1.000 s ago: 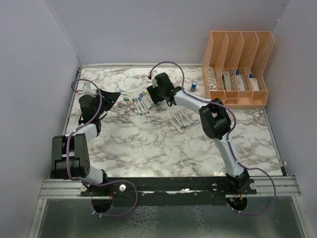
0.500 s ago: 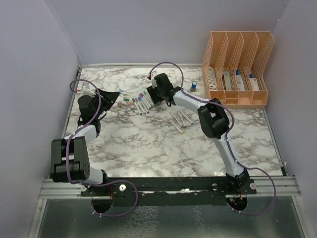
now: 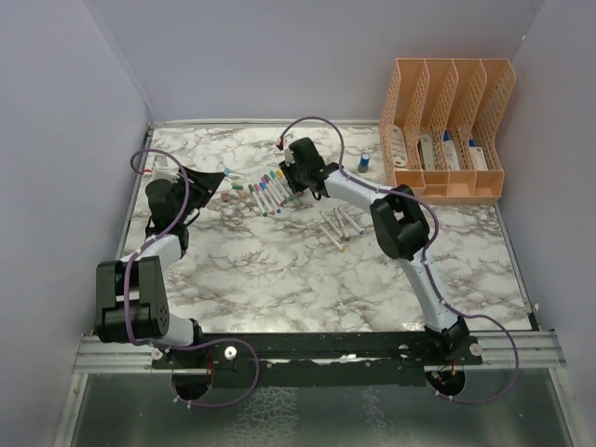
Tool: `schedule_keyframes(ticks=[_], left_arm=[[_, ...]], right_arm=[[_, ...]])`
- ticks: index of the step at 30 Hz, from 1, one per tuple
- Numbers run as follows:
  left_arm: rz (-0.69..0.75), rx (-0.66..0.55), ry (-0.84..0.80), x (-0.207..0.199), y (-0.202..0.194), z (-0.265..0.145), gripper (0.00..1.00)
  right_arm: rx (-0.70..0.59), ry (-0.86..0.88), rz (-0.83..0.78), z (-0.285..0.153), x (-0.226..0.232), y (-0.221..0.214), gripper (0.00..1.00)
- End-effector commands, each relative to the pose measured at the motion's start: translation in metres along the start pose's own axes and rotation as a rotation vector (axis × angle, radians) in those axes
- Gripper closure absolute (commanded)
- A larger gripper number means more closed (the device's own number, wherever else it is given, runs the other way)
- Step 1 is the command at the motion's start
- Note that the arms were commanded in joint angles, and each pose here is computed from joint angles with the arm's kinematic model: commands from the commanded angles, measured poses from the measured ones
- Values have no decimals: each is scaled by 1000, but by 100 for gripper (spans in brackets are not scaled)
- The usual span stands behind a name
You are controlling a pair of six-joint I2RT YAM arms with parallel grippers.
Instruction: Open the pen caps
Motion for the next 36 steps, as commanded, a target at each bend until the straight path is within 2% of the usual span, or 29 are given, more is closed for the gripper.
schedule_keyframes(ticks=[1,4,6,7,14,19,25,30,36], left_arm=[[12,-17,-42,-12,7,-5,59],[7,-12,-46,-13,7,-5,59],[0,-6,-48,-13,5,-4,59],[-4,-1,-49,-13,4,-4,59],[-17,51,-64,-24,-17,10,56],[-29,92,-82,-36,-34,26,41],[-77,133,-160,-56,-51,48,18],[-92,180,-211,-69,-67,72,13],[-114,214,-243,-81,-88,95,13]], right_arm=[[81,-4,2,7,-4,-29,73],[103,-8,10,6,-6,-38,82],[107,-17,19,5,-7,-41,95],[101,-22,23,4,-8,-39,98],[-50,-29,55,-25,-9,5,99],[-127,6,68,-60,-3,30,99],[-135,76,102,-98,8,30,99],[-151,151,126,-125,20,28,99],[-169,206,109,-146,35,32,99]])
Point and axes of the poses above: each gripper's point midway between its finger pads, its own z axis out along the fingers, its own x axis along the line the jaws close on, y = z × x, the point moved 1 cm from there along -z, back along the fingers, and after that the axes turned 13 degrees about z, right-handed, at the moved point
